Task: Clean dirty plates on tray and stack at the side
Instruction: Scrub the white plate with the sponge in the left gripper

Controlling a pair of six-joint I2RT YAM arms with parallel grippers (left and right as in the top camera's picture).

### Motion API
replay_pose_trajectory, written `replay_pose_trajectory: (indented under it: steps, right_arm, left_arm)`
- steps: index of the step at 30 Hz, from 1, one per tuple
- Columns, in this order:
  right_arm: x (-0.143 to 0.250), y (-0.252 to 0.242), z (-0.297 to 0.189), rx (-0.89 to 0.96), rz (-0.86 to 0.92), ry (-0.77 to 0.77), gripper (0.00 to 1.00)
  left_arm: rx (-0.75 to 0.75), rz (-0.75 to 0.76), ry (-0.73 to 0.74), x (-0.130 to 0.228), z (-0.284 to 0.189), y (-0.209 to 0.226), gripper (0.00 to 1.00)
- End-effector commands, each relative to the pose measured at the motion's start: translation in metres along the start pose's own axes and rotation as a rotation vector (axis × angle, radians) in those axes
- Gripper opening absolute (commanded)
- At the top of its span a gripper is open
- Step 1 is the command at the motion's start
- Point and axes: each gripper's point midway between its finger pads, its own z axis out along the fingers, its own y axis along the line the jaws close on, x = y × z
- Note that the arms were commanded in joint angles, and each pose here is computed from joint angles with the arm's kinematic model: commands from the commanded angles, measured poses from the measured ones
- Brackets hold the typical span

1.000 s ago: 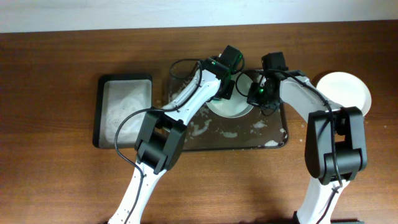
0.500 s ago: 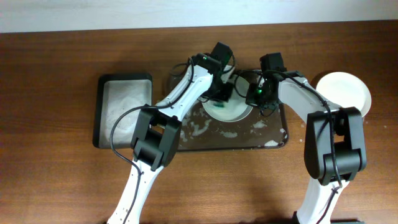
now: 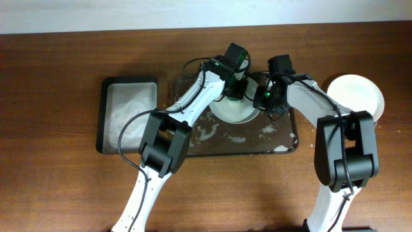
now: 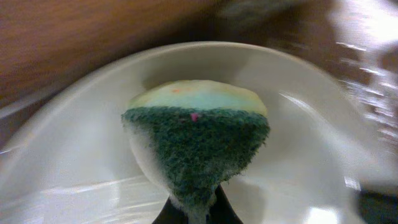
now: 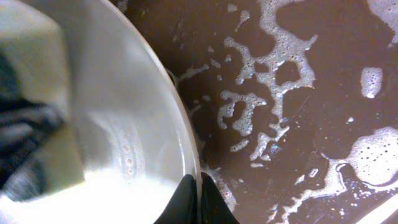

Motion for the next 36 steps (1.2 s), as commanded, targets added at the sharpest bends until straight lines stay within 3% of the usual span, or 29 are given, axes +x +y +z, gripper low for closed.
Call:
replay_pose_trajectory:
  steps: [1,10,13,19,26,30,36]
  right_arm:
    - [0.006,0.003,-0.004,0.002,-0.024,0.003,0.04]
    - [0.006,0.002,-0.004,0.003,-0.024,0.005,0.04]
    - [0.006,0.002,-0.004,0.003,-0.024,0.006,0.04]
    - [0.006,0.002,-0.004,0.003,-0.024,0.006,0.04]
    - [0.014,0.004,-0.004,-0.010,-0.019,0.042,0.04]
    - [0.017,0.003,-0.004,-0.009,-0.017,0.053,0.04]
    - [0.018,0.003,-0.004,-0.007,-0.016,0.056,0.04]
  left_arm:
    - [-0.330,-0.093,0.073,0.028,0.012,0.080,0.00]
    - [-0.438,-0.169,0.314,0.089,-0.008,0.100,0.00]
    - [-0.275,-0.213,0.426,0.111,-0.008,0.073,0.01]
    - [0.180,-0.224,0.495,0.114,-0.010,-0.001,0.00]
    - [0.464,-0.192,0.489,0.106,-0.025,-0.041,0.00]
    - [0.413,-0.209,0.451,0.098,-0.020,-0.017,0.00]
    - [0.240,-0.327,0.314,0.069,-0.007,0.058,0.00]
